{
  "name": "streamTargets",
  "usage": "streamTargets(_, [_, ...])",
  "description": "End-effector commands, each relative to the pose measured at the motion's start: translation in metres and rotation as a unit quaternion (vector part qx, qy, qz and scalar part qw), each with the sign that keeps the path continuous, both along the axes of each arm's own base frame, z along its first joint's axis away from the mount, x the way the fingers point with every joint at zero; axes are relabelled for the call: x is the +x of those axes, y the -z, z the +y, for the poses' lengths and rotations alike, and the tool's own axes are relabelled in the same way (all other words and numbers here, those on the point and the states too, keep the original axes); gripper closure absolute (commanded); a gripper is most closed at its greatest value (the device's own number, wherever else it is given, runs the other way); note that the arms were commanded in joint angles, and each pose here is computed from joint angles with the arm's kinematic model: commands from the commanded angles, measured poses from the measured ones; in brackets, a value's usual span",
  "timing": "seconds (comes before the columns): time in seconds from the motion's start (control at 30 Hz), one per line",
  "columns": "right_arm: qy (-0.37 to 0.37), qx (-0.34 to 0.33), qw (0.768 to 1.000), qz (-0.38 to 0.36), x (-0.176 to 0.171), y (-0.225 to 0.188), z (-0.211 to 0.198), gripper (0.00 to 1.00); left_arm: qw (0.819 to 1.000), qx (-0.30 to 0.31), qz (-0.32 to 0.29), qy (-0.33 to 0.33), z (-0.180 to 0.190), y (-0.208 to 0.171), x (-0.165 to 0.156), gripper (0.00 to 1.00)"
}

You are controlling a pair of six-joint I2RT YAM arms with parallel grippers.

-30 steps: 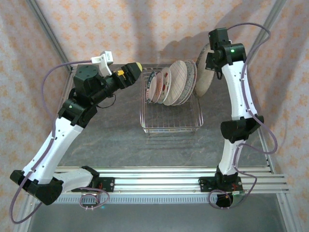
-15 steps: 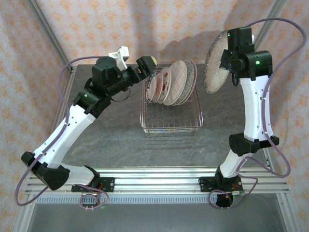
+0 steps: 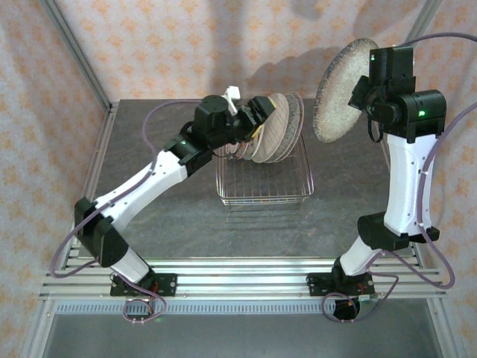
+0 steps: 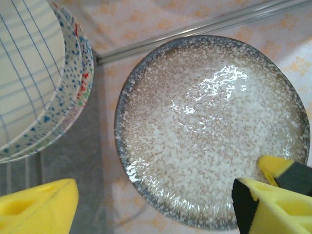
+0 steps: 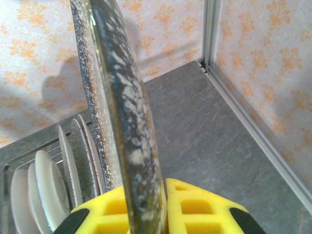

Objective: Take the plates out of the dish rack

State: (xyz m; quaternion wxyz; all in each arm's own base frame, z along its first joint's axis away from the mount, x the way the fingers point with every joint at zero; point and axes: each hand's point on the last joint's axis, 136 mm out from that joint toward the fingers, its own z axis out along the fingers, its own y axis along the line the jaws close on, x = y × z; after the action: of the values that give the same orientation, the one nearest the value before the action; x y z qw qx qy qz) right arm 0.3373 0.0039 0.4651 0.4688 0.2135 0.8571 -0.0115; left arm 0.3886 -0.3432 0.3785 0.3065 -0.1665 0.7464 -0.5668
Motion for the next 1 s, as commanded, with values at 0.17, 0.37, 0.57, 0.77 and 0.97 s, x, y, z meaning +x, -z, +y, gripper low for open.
streamTargets(0.17, [0.003,0.125,0.97,-0.207,-0.018,-0.1,0.006,1.0,0.997,-0.066,0.02,0.045,-0.052,0.004,0.003,0.2])
streamTargets(0.37, [-0.009,0.171,0.959,-0.224,-0.016,-0.108,0.015,1.0,0.994,-0.093,0.037,0.044,-0.062,0.013,0.013,0.2])
streamTargets(0.57, [-0.023,0.217,0.95,-0.224,-0.01,-0.108,0.025,1.0,0.986,-0.157,0.037,0.047,-0.07,0.005,0.021,0.23])
streamTargets(0.77, [-0.036,0.264,0.939,-0.217,-0.003,-0.105,0.034,1.0,0.981,-0.184,0.032,0.06,-0.077,-0.003,0.026,0.31])
streamTargets(0.97, [-0.043,0.299,0.93,-0.208,0.002,-0.101,0.037,1.0,0.969,-0.241,0.027,0.053,-0.072,-0.015,0.035,0.41])
